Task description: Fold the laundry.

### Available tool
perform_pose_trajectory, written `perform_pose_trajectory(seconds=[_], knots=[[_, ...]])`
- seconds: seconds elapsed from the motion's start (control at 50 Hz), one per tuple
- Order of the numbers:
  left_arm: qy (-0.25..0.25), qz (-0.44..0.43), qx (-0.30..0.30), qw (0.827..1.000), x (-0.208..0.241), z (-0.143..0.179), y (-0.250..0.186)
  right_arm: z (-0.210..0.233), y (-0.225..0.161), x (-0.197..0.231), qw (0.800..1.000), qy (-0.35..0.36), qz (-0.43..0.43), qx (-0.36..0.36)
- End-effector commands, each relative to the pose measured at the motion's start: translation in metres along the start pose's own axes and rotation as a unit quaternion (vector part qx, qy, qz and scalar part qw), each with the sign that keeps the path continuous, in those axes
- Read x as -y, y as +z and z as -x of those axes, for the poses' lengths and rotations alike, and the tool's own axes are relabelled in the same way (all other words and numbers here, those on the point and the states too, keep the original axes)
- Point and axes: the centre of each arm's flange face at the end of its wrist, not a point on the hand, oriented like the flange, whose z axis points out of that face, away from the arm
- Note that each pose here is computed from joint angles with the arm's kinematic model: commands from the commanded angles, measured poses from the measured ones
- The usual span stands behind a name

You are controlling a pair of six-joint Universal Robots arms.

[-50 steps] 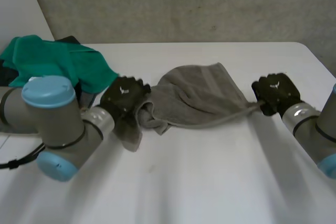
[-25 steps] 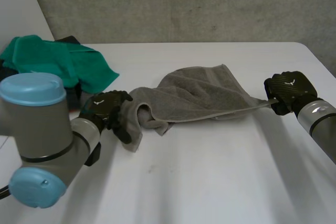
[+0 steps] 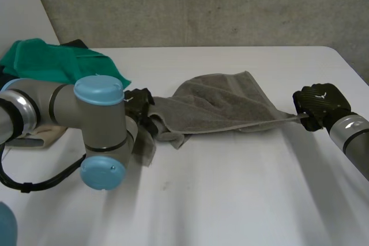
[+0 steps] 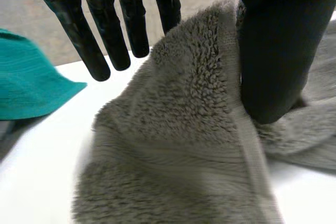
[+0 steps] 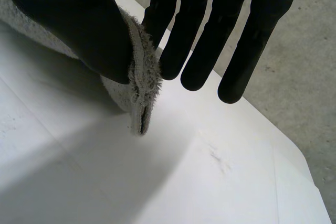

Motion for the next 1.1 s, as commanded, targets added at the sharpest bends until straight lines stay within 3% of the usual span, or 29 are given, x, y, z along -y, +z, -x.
perform_pose_trajectory(seconds=[0.02,0.24,0.4,0.56,0.64,0.78,0.86,0.96,1.02,1.1], knots=[[0.026,0.0,0.059,0.998,0.002,0.027,0.008,-0.009,0.003,-0.001,1.0,-0.007,-0.002,-0.007],[0.091,0.012,0.049,0.995,0.001,0.035,0.003,-0.012,0.004,0.007,1.0,-0.02,-0.01,-0.007],[0.114,-0.026,0.026,0.993,0.047,0.039,-0.018,-0.024,-0.003,0.038,0.999,-0.029,-0.024,-0.013],[0.182,-0.07,-0.001,0.981,0.134,0.048,-0.087,-0.076,-0.048,0.12,0.993,-0.071,-0.059,-0.07],[0.242,-0.102,-0.033,0.964,0.176,0.046,-0.137,-0.098,-0.079,0.16,0.987,-0.095,-0.081,-0.103],[0.31,-0.099,-0.062,0.944,0.194,0.042,-0.172,-0.105,-0.106,0.181,0.986,-0.126,-0.058,-0.09],[0.346,-0.041,-0.067,0.935,0.18,0.049,-0.156,-0.095,-0.094,0.17,0.988,-0.143,-0.028,-0.057],[0.362,0.052,-0.092,0.926,0.136,0.053,-0.105,-0.072,-0.056,0.136,0.988,-0.152,0.041,-0.011],[0.364,0.06,-0.092,0.925,0.122,0.053,-0.078,-0.06,-0.037,0.119,0.987,-0.146,0.067,0.003],[0.367,0.006,-0.075,0.927,0.119,0.05,-0.029,-0.048,-0.002,0.1,0.988,-0.137,0.076,-0.007]])
